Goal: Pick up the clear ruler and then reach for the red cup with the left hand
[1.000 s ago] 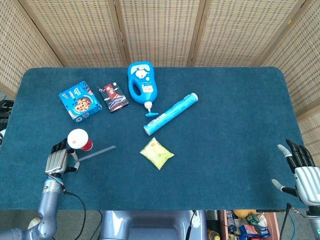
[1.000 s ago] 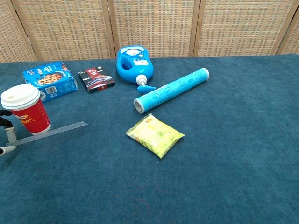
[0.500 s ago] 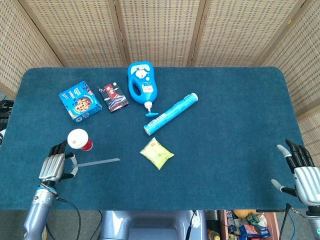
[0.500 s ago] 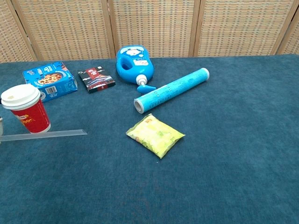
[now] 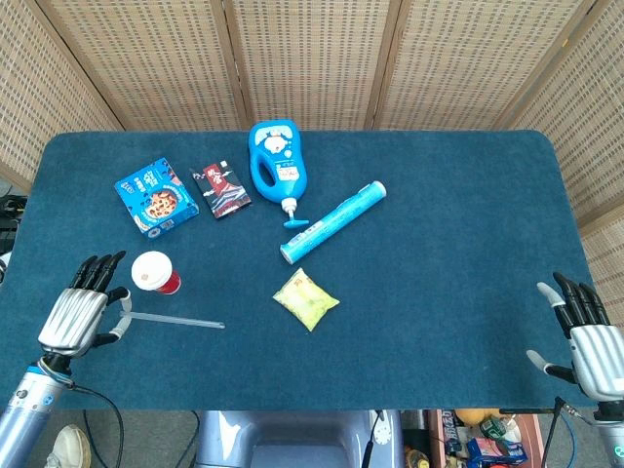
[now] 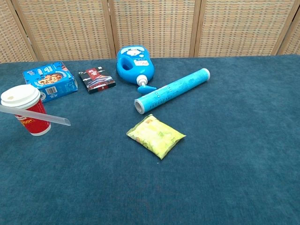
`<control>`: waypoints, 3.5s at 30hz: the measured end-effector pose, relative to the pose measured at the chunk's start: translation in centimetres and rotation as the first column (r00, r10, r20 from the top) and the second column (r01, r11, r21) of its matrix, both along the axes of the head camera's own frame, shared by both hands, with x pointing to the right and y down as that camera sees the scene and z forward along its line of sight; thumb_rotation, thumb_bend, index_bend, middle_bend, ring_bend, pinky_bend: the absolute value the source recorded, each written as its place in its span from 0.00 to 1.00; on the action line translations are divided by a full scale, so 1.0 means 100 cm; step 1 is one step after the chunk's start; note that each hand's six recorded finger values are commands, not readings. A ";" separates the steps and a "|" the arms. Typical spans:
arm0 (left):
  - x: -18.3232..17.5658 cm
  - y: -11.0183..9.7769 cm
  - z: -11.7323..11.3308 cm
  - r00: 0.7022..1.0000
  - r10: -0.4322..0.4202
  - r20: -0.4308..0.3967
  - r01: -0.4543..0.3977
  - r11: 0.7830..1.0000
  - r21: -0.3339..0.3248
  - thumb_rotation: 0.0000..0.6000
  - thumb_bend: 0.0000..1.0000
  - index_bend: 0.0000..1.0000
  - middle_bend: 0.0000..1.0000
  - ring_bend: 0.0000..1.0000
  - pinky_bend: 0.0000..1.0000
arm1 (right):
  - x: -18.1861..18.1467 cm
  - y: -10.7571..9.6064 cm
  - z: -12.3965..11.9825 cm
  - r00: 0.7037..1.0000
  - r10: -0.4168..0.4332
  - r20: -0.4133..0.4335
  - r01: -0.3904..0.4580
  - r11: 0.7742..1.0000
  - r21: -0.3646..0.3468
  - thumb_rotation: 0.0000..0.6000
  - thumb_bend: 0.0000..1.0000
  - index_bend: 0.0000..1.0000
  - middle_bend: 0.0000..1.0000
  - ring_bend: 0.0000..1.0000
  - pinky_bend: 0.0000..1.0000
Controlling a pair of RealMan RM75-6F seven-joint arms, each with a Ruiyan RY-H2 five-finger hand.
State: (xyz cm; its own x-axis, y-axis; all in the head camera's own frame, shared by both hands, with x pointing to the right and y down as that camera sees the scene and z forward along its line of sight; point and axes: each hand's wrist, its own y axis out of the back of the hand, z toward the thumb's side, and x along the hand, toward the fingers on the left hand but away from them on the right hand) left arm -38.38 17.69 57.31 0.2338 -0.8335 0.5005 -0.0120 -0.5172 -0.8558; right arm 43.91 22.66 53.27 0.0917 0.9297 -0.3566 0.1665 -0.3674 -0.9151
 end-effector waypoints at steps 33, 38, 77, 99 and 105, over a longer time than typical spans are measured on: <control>0.001 -0.123 -0.082 0.673 0.412 0.614 -0.689 0.650 0.319 1.00 0.38 0.62 0.00 0.00 0.00 | -0.001 -0.001 0.006 1.000 0.002 -0.020 -0.002 1.000 -0.012 1.00 0.00 0.00 0.00 0.00 0.00; -0.008 -0.119 -0.091 0.615 0.436 0.658 -0.734 0.622 0.273 1.00 0.38 0.63 0.00 0.00 0.00 | 0.001 -0.001 0.005 1.000 0.008 -0.019 -0.008 1.000 -0.010 1.00 0.00 0.00 0.00 0.00 0.00; -0.029 -0.105 -0.079 0.455 0.492 0.742 -0.822 0.553 0.138 1.00 0.38 0.64 0.00 0.00 0.00 | 0.000 -0.001 0.006 1.000 0.005 -0.028 -0.005 1.000 -0.015 1.00 0.00 0.00 0.00 0.00 0.00; -0.025 -0.100 -0.070 0.457 0.506 0.732 -0.824 0.551 0.134 1.00 0.38 0.64 0.00 0.00 0.00 | 0.000 -0.001 0.008 1.000 0.005 -0.031 -0.006 1.000 -0.020 1.00 0.00 0.00 0.00 0.00 0.00; -0.026 -0.099 -0.069 0.456 0.508 0.731 -0.824 0.551 0.131 1.00 0.38 0.64 0.00 0.00 0.00 | -0.001 -0.001 0.008 1.000 0.005 -0.031 -0.006 1.000 -0.020 1.00 0.00 0.00 0.00 0.00 0.00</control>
